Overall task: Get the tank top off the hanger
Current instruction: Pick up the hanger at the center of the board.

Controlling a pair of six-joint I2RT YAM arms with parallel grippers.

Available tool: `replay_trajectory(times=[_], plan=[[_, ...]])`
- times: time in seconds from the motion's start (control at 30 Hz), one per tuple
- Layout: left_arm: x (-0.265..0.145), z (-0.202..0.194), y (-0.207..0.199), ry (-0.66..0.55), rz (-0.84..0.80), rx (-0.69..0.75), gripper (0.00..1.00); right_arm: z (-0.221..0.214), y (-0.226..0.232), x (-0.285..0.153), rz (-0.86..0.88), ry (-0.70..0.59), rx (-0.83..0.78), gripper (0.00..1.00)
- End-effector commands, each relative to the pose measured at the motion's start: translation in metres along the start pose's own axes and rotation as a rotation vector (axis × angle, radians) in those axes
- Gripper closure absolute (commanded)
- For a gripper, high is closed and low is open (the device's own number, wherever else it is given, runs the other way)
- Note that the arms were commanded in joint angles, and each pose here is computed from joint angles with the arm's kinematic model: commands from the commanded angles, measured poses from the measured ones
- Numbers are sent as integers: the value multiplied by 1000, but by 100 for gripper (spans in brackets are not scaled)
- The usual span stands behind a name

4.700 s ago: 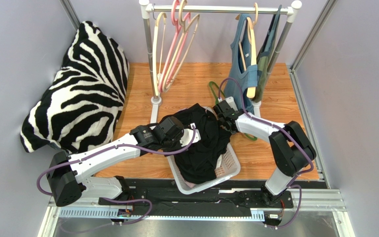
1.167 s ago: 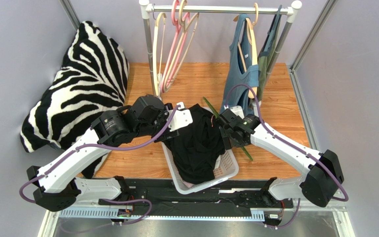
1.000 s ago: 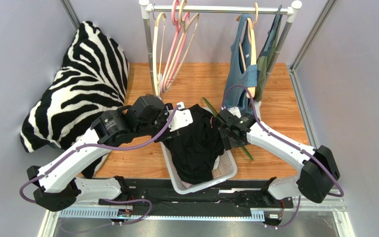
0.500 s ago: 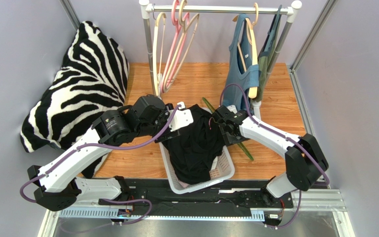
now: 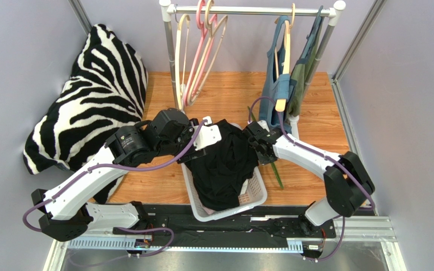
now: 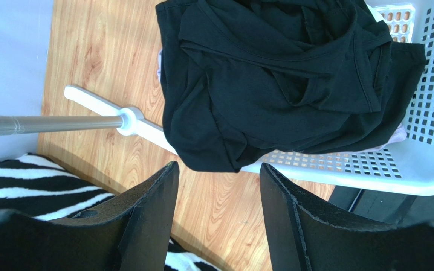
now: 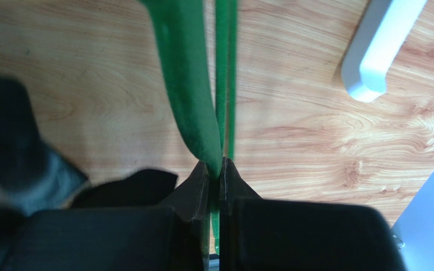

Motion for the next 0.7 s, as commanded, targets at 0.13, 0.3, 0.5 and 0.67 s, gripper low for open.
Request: replay_trajectory(times=[0.13, 0.3, 0.5, 0.67], plan=[[-6, 5, 2, -29, 0, -20, 37, 18, -13, -48, 76, -258, 71, 100], [-4, 6, 3, -27, -1, -17, 37, 15, -19, -69, 59, -382, 50, 100], [-7, 10, 5, -39, 3, -15, 37, 13, -22, -115, 202, -561, 15, 100], [-18, 23, 14, -88, 13, 23, 37, 9, -18, -157, 451, -652, -29, 100]])
Point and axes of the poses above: each gripper's point midway between its finger pads, its own x axis out along the fingers, its own y axis along the line the jaws close on, z = x × y, the point moved 7 cm from there along -x, back along the fingers, and after that the axes turned 8 degrees about x, right-handed, at the moved point
